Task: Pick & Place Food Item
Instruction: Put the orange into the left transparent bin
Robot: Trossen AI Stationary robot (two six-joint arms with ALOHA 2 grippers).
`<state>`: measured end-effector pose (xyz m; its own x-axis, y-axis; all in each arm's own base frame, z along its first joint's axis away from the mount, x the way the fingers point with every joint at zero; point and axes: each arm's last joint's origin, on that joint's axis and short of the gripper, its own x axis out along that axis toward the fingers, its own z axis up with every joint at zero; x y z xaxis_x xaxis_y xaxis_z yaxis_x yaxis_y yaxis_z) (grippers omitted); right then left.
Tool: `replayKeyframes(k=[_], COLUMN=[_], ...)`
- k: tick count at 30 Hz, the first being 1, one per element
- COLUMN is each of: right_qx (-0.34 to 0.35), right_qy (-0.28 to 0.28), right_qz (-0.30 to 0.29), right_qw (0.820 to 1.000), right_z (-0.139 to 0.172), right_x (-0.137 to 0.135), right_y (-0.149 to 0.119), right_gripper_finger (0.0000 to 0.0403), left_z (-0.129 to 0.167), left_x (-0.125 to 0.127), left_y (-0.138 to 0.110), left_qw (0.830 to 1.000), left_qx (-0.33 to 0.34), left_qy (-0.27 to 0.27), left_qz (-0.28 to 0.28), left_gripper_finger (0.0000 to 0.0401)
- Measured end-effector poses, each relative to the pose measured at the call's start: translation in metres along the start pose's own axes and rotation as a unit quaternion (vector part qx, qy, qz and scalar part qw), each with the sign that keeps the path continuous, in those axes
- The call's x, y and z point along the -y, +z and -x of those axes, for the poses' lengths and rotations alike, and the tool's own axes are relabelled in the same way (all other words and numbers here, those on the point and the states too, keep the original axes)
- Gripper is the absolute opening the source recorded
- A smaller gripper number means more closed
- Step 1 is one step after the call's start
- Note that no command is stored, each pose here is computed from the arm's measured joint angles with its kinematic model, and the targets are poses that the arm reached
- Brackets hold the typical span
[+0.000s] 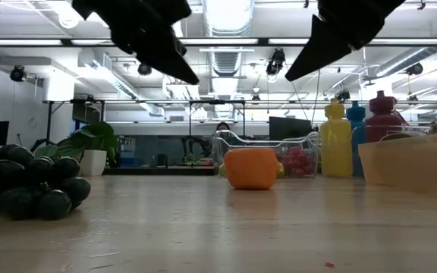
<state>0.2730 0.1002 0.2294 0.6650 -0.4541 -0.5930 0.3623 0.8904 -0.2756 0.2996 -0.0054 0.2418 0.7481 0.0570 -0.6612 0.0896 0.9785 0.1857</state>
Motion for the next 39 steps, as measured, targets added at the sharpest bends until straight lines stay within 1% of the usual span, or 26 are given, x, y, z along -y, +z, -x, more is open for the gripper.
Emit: replayKeyframes(k=[4, 9, 18, 29, 39], right_qx=[0.002, 0.018, 0.034, 0.032, 0.033], right_qy=[-0.01, -0.034, -0.064, -0.062, -0.056], right_qz=[0.005, 0.001, -0.001, -0.005, -0.006], right_qw=[1.0, 0.999, 0.997, 0.998, 0.998], right_z=[-0.004, -0.004, -0.005, -0.005, -0.005], right_x=[-0.001, 0.0, 0.001, 0.001, 0.001], right_y=[0.0, 0.002, 0.002, 0.0, 0.002], right_gripper_finger=[0.0233, 0.0233, 0.0233, 0.0233, 0.0233], left_z=[0.013, 0.023, 0.025, 0.025, 0.025], left_x=[0.001, 0.003, 0.003, 0.003, 0.003], left_y=[-0.006, -0.012, -0.014, -0.014, -0.015], left_qw=[1.0, 0.999, 0.999, 0.999, 0.999], left_qx=[0.019, 0.035, 0.039, 0.039, 0.039], left_qy=[0.005, 0.008, 0.01, 0.01, 0.01], left_qz=[0.0, 0.0, -0.001, -0.002, 0.0], left_gripper_finger=[0.0004, 0.0004, 0.0004, 0.0004, 0.0015])
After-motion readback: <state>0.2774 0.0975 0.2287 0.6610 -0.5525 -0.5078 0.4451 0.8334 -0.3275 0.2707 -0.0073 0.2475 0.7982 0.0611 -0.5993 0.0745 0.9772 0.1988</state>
